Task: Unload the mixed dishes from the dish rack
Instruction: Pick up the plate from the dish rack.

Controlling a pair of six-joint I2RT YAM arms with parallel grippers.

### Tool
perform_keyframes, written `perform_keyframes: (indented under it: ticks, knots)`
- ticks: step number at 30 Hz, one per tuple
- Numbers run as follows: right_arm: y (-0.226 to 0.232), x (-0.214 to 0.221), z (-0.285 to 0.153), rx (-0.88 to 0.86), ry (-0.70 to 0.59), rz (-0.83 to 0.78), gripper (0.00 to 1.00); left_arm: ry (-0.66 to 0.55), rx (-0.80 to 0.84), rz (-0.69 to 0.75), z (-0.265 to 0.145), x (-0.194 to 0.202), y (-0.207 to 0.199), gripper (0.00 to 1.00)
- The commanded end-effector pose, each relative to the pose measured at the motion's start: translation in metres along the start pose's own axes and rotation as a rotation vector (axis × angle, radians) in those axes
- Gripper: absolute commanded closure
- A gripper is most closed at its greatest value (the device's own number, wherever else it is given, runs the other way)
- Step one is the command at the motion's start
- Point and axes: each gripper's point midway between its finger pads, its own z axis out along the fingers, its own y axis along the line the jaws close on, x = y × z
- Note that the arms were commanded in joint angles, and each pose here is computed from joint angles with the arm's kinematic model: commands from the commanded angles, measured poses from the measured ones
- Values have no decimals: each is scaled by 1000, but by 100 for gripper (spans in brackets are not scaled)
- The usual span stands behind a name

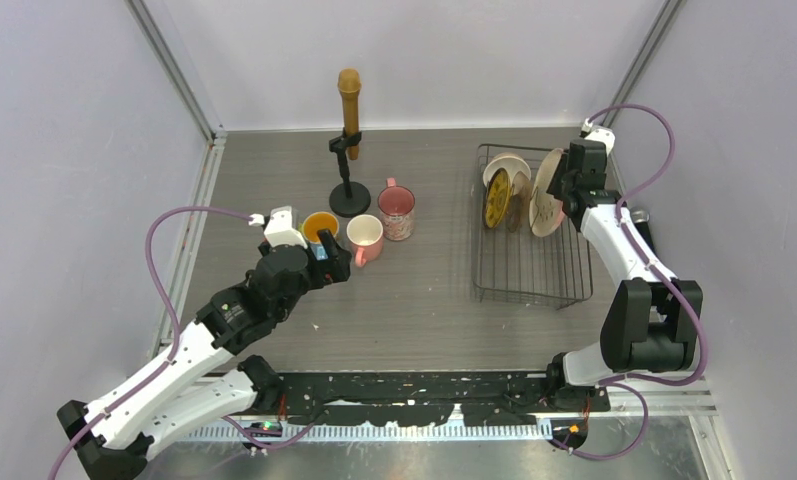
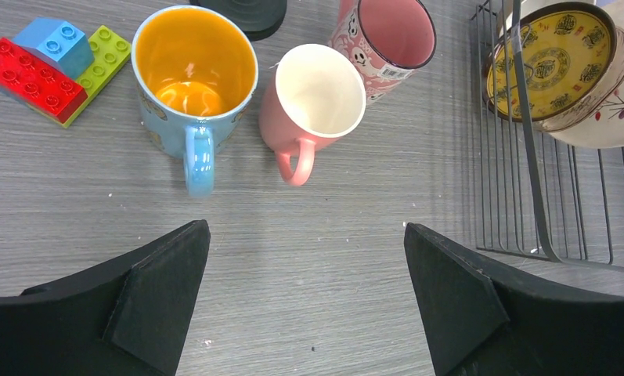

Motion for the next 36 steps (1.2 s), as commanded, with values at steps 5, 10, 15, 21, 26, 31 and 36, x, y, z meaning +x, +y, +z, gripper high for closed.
perform_keyframes:
  ticks: [5, 10, 15, 21, 26, 31, 36]
  knots:
    - [3, -16, -3, -20, -57, -18, 71, -33, 26, -7, 1, -8, -6, 1]
    - [3, -26, -8, -20, -82, -17, 79, -30, 25, -4, 2, -8, -7, 1]
    - [6, -36, -15, -44, -107, -28, 86, -26, 27, -2, 3, -6, -7, 1]
    - [8, -49, -23, -61, -139, -39, 91, -15, 33, 0, 5, -4, -10, 1]
    - [12, -59, -31, -88, -161, -47, 95, -9, 37, 2, 6, -2, -11, 1]
    - [12, -68, -40, -98, -190, -48, 98, -8, 36, 4, 7, -2, -11, 1]
    - [13, -76, -47, -110, -214, -69, 100, -3, 37, 6, 8, -1, -12, 1]
